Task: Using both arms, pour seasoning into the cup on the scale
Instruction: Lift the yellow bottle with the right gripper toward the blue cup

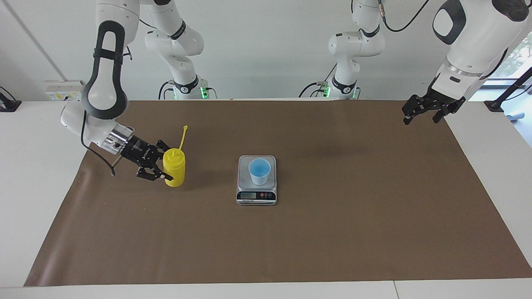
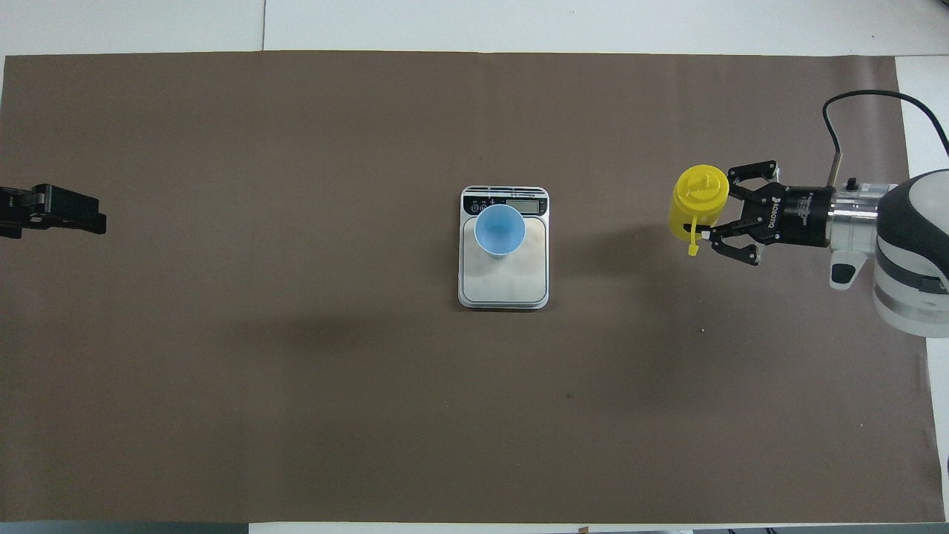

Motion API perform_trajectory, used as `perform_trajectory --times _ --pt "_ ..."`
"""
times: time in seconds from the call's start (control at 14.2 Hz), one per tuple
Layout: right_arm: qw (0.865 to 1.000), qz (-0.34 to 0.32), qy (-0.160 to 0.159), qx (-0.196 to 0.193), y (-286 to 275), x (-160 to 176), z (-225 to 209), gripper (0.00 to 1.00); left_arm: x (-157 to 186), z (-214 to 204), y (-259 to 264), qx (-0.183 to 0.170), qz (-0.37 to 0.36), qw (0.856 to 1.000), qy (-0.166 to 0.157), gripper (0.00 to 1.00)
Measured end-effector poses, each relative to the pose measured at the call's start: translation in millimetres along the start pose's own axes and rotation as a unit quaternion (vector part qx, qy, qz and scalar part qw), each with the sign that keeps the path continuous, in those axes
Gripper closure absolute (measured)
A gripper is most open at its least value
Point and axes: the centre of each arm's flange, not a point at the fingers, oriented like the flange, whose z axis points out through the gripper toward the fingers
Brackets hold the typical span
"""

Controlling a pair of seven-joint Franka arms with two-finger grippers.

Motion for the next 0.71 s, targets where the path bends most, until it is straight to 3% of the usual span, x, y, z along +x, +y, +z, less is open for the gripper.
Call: perform_trajectory --times 0.28,0.71 --pt "0.996 0.007 0.086 -0.001 -2.3 -65.9 33.3 0.42 -1.6 -1.1 0.5 -0.001 0.005 1.0 -0.005 0.0" --pt "0.983 -0.011 0.185 -0.001 -0.8 -110.8 75.1 0.42 -2.3 -1.4 13.1 -0.001 0.016 1.0 -0.006 0.0"
